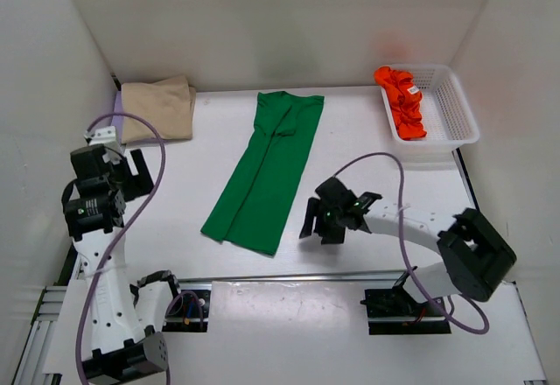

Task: Fold and stack the t-shirts
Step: Rotate the tshirt 90 degrees

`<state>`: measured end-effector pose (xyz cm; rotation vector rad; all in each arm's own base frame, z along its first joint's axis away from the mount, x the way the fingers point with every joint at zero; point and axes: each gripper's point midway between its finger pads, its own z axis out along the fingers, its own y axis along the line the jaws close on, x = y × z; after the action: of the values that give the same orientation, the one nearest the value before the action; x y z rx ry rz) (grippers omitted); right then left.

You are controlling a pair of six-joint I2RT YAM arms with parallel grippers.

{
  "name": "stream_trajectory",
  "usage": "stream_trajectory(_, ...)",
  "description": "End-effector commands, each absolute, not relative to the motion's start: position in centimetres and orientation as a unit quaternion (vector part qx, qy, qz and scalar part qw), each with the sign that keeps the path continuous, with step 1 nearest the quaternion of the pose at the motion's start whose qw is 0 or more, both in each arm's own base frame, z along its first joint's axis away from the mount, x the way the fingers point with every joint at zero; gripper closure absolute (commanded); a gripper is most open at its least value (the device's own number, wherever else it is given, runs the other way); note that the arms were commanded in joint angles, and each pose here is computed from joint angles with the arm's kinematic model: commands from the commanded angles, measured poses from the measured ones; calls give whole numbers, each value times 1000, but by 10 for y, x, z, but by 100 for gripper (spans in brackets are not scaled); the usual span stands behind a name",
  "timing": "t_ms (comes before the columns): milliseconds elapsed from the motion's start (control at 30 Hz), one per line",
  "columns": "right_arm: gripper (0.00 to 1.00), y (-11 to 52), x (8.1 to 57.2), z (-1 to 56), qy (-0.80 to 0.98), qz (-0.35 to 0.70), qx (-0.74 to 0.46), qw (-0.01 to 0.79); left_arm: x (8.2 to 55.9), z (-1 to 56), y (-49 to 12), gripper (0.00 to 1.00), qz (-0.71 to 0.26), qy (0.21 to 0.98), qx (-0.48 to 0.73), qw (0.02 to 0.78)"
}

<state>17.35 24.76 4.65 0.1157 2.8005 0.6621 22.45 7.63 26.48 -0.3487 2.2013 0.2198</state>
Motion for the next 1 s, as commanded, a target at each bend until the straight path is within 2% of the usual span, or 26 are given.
stream_trajectory(0, 27, 297, 175, 61, 943, 297, 82, 127, 206, 220, 38, 4, 1, 919, -107, 379)
stream_trajectory(167, 34, 329, 153, 39, 951, 287, 79, 79, 186, 186, 45, 4, 31, 930, -120, 346)
stream_trajectory(233, 37, 320, 148, 22, 962, 244, 109, 55, 179, 176, 51, 0, 50, 933, -128, 334)
stream_trajectory(400, 49, 308, 140, 0, 965, 199, 172, 24, 163, 158, 47, 0, 45, 946, -129, 292)
stream_trajectory(500, 70, 311, 140, -2, 966, 195, 171, 16, 160, 157, 44, 0, 39, 948, -128, 290)
stream_trajectory(533, 82, 311, 140, -2, 966, 195, 171, 16, 160, 159, 44, 0, 40, 946, -128, 295)
stream_trajectory(600, 90, 305, 139, 1, 965, 191, 177, 15, 157, 161, 50, 0, 59, 945, -134, 293)
stream_trajectory(633, 98, 305, 142, 4, 965, 194, 177, 22, 156, 160, 54, 0, 69, 946, -137, 286)
stream_trajectory(733, 100, 285, 141, 3, 967, 189, 170, 28, 158, 167, 61, 0, 83, 947, -142, 276)
stream_trajectory(833, 100, 258, 136, -1, 967, 186, 171, 22, 170, 178, 51, 0, 50, 956, -129, 258)
stream_trajectory(967, 100, 228, 129, -3, 968, 201, 146, 17, 199, 173, 31, 9, 33, 980, -62, 188)
